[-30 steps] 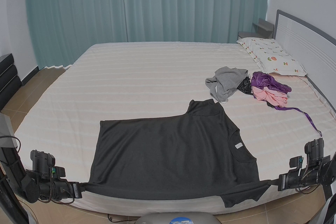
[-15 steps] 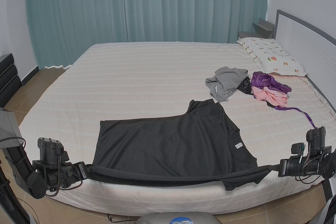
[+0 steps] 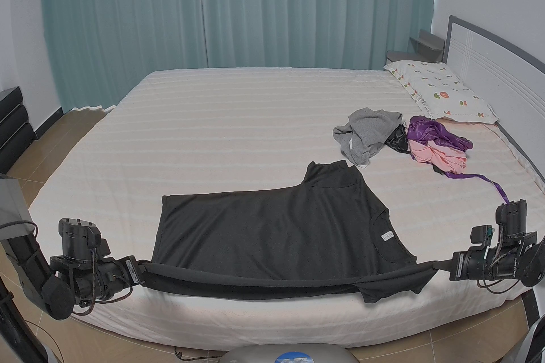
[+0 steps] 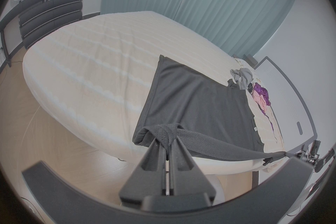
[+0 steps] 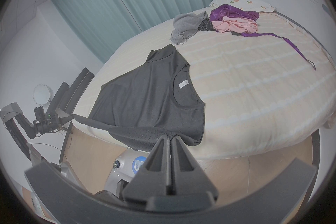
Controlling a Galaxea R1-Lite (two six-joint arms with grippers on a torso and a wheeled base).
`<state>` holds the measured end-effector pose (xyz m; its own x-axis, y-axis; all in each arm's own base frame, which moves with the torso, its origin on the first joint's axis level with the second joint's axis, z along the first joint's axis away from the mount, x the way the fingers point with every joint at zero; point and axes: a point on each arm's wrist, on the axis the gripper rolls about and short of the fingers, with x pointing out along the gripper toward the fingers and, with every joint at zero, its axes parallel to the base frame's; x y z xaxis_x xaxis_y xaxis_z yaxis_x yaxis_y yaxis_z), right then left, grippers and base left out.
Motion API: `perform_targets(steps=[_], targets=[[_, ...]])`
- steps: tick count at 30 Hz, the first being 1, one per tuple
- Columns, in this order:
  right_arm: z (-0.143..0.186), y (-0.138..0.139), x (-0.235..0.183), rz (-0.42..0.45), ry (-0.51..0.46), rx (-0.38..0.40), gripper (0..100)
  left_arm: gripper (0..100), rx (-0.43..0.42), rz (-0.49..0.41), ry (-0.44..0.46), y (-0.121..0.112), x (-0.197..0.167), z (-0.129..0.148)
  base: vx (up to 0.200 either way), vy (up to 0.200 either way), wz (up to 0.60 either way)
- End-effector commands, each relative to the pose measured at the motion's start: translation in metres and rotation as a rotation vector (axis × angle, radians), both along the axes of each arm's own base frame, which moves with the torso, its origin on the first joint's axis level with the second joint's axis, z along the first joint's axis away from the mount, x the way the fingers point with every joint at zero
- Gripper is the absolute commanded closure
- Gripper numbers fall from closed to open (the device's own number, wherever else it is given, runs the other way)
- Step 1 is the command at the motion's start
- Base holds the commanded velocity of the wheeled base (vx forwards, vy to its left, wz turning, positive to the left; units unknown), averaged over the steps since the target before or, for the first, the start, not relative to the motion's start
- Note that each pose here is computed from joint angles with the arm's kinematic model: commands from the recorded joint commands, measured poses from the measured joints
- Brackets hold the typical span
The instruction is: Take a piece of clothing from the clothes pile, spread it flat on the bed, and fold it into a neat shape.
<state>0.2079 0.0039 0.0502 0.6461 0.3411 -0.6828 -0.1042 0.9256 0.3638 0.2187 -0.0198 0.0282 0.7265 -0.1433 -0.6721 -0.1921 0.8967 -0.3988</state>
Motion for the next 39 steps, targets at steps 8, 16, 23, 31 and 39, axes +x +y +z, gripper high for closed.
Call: perform_targets(steps=[8, 16, 23, 31, 39], targets=[[-0.004, 0.003, -0.016, 0.018, 0.03, -0.001, 100, 100, 0.022, -0.011, 0.014, 0.002, -0.018, 0.014, 0.0, 0.0, 0.0], [-0.01, 0.004, -0.029, 0.024, 0.075, -0.004, 100, 100, 0.06, -0.048, 0.056, 0.002, -0.03, 0.008, 0.0, 0.0, 0.0], [-0.009, 0.004, -0.02, 0.021, 0.061, 0.001, 100, 100, 0.063, -0.054, 0.089, 0.001, -0.025, 0.0, 0.0, 0.0, 0.0], [-0.012, 0.004, 0.01, 0.018, 0.042, 0.005, 100, 100, 0.055, -0.038, 0.04, 0.0, 0.006, 0.002, 0.0, 0.0, 0.0], [-0.013, 0.011, 0.047, 0.002, 0.021, 0.037, 100, 100, 0.054, -0.034, 0.044, -0.001, 0.027, -0.007, 0.0, 0.0, 0.0]])
